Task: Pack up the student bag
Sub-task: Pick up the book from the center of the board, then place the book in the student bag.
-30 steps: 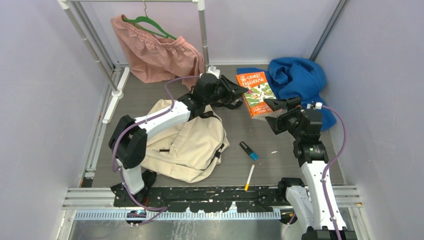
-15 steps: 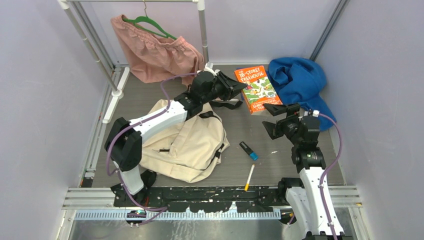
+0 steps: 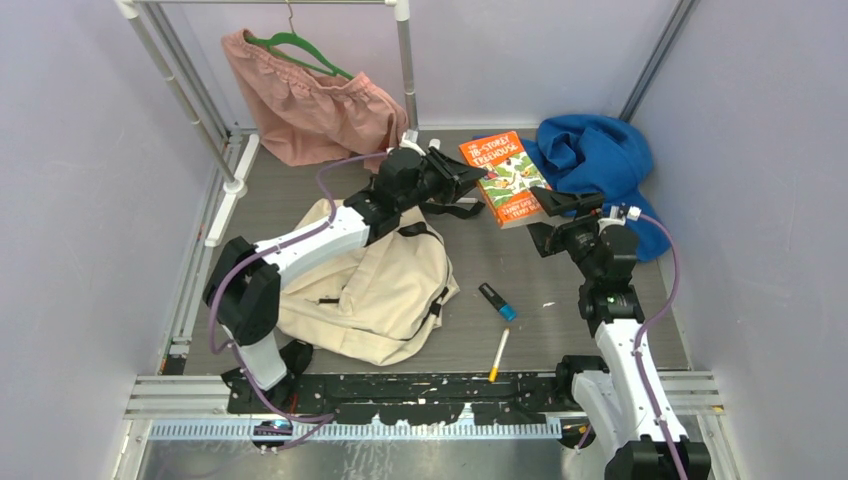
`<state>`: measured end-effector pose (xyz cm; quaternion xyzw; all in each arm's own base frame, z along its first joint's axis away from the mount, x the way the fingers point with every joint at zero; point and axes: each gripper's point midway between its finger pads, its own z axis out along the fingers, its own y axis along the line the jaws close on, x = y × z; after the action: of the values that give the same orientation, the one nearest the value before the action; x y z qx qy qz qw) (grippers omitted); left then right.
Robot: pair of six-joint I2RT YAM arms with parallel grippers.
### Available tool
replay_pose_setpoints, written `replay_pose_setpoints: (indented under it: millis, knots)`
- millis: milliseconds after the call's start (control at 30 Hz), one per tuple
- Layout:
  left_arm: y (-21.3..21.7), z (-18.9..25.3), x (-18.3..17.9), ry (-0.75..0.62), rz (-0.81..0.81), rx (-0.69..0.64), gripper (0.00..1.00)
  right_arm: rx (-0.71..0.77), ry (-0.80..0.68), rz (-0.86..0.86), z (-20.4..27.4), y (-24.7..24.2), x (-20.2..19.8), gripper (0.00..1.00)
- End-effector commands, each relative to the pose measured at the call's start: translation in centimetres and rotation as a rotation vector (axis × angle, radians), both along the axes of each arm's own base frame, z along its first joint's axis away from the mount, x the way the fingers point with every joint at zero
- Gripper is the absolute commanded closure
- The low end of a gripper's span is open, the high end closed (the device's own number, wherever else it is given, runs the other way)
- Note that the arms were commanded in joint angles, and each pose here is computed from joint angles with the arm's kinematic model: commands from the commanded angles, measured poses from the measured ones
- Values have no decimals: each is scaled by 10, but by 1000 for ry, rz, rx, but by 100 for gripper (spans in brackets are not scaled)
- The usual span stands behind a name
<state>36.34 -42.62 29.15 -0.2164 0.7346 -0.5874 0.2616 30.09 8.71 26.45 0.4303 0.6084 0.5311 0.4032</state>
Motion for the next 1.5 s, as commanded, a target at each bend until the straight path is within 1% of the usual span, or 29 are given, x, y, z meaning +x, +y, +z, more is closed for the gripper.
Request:
replay_pose_setpoints:
  millis: [0,67,133,200,233,267,300,333,400,433,500,533,600,667,700,733,767,833,867,900,967,1067,1167,1233,1267,1400,1467]
  knots:
    - [7,80,-17,-141,-29,-172,100,14,-201,-4,55,0,4,9]
    - [8,76,-17,-139,-21,-154,100,7,-208,-2,57,1,4,22]
    - [9,74,-16,-143,-17,-144,100,-14,-202,0,54,2,4,39]
    - [7,74,-17,-148,-24,-141,100,-31,-182,-3,49,3,4,50]
    - [7,74,-17,-148,-26,-139,100,-33,-177,-4,47,3,5,55]
    - [6,73,-16,-146,-28,-137,100,-34,-177,-7,47,4,5,57]
    - [5,71,-17,-144,-32,-134,100,-37,-179,-15,47,2,6,57]
    - [5,70,-17,-142,-33,-132,100,-42,-180,-22,47,1,8,55]
    - [2,66,-19,-138,-40,-126,100,-51,-182,7,48,12,8,36]
    - [1,63,-19,-135,-44,-122,100,-56,-182,10,49,14,10,32]
    - [-2,59,-21,-131,-61,-114,100,-56,-184,23,50,20,14,32]
    - [-3,55,-23,-125,-69,-109,100,-56,-187,25,50,21,15,36]
    - [-4,45,-25,-115,-85,-97,100,-53,-177,17,48,21,18,57]
    - [-5,42,-30,-135,-118,-78,100,-70,-124,-16,39,16,19,94]
    - [-4,38,-34,-138,-144,-36,92,-100,-70,-36,29,11,17,98]
    - [-2,31,-38,-161,-175,49,79,-144,-38,-58,24,6,15,99]
    - [2,26,-43,-175,-200,139,65,-198,26,-73,12,1,10,99]
    - [19,10,-53,-192,-240,342,43,-312,76,-97,3,-11,-1,99]
    - [30,2,-58,-202,-254,436,36,-364,90,-106,0,-16,-9,99]
    - [42,-8,-63,-219,-265,532,32,-413,95,-117,-2,-21,-15,99]
    - [66,-30,-76,-249,-286,705,29,-506,121,-151,-9,-34,-30,99]
    - [96,-60,-104,-326,-294,987,28,-621,180,-171,-18,-49,-48,99]
    - [108,-76,-136,-462,-268,1215,22,-680,198,-201,-17,-60,-60,99]
    - [106,-83,-150,-556,-262,1294,16,-693,173,-210,-11,-62,-62,99]
    - [104,-89,-155,-562,-274,1307,16,-693,162,-210,-6,-62,-63,99]
    - [102,-118,-158,-507,-319,1353,18,-690,150,-189,1,-58,-61,99]
    - [101,-129,-156,-501,-325,1402,20,-685,146,-181,1,-56,-60,99]
